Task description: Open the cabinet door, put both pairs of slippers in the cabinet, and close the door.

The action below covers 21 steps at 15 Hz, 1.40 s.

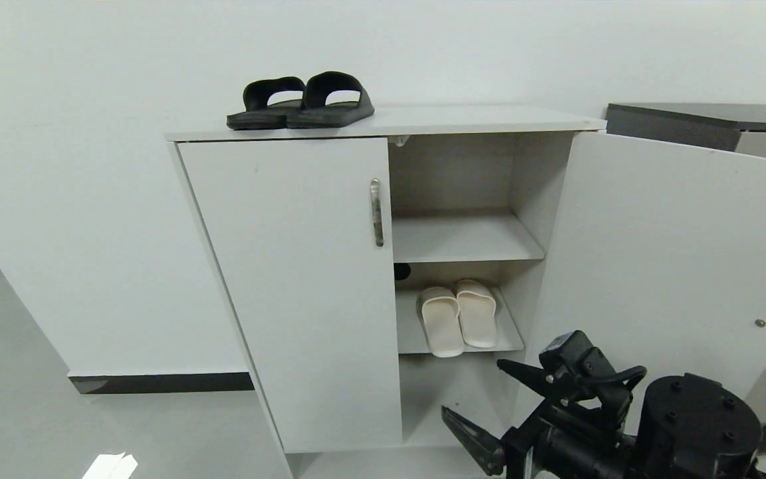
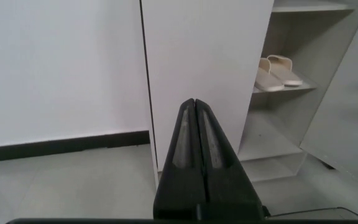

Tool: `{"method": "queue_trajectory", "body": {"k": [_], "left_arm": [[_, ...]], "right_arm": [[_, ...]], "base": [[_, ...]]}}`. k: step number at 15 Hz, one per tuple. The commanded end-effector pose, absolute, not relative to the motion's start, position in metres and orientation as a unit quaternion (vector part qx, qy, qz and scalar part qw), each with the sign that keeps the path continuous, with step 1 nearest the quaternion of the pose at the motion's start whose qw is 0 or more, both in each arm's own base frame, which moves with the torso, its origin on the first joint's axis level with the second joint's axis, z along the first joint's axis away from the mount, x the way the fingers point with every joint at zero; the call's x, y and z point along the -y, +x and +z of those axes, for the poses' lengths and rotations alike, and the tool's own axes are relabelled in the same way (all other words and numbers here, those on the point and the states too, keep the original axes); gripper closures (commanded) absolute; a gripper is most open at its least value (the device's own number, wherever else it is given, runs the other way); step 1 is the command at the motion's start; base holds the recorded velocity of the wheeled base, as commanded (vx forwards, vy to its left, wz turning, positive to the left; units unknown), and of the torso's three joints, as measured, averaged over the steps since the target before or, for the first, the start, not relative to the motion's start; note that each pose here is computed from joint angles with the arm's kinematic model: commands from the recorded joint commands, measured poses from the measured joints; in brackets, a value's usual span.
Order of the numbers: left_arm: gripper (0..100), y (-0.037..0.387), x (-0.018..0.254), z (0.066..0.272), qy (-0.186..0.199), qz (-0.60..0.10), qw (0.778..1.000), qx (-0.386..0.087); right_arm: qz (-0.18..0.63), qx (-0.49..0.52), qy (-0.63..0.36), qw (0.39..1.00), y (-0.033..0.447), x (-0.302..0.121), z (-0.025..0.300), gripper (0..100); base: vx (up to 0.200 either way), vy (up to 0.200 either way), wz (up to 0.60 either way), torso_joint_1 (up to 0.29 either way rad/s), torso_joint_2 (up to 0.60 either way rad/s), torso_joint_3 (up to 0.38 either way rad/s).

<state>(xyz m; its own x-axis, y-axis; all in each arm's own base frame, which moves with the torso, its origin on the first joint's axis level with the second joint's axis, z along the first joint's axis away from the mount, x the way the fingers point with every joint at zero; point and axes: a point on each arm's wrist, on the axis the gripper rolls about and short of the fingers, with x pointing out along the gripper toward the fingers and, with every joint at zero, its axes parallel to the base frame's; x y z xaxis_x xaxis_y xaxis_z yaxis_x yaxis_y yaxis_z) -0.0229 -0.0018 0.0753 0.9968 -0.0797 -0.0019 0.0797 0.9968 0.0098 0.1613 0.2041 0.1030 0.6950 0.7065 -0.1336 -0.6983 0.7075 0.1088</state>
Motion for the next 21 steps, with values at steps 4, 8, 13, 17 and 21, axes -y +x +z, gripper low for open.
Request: {"method": "queue_trajectory", "body": {"k": [4, 8, 13, 17, 21], "left_arm": [[100, -0.023, 0.002, 0.075, 0.012, -0.040, 0.999, -0.002], [100, -0.023, 0.002, 0.075, 0.008, -0.040, 0.999, -0.002], [100, -0.023, 0.002, 0.075, 0.008, -0.040, 0.999, -0.002], [100, -0.023, 0.002, 0.075, 0.008, -0.040, 0.999, -0.002], [100, -0.023, 0.002, 0.075, 0.008, -0.041, 0.999, -0.002]], "right_arm": [[0.471, -0.093, 0.045, 0.876, 0.149, -0.185, 0.106, 0], [0.516, -0.093, 0.063, 0.849, 0.145, -0.172, 0.103, 0], [0.520, -0.097, 0.056, 0.847, 0.143, -0.170, 0.100, 0], [0.522, -0.100, 0.057, 0.845, 0.142, -0.169, 0.099, 0], [0.523, -0.100, 0.057, 0.845, 0.142, -0.170, 0.099, 0]], "base": [[0.000, 0.000, 0.00, 0.001, 0.00, 0.038], [0.000, 0.050, 0.00, 0.001, 0.00, 0.001], [0.000, 0.200, 0.00, 0.005, 0.00, 0.003], [0.000, 0.200, 0.00, 0.002, 0.00, 0.004], [0.000, 0.200, 0.00, 0.002, 0.00, 0.000]]}}
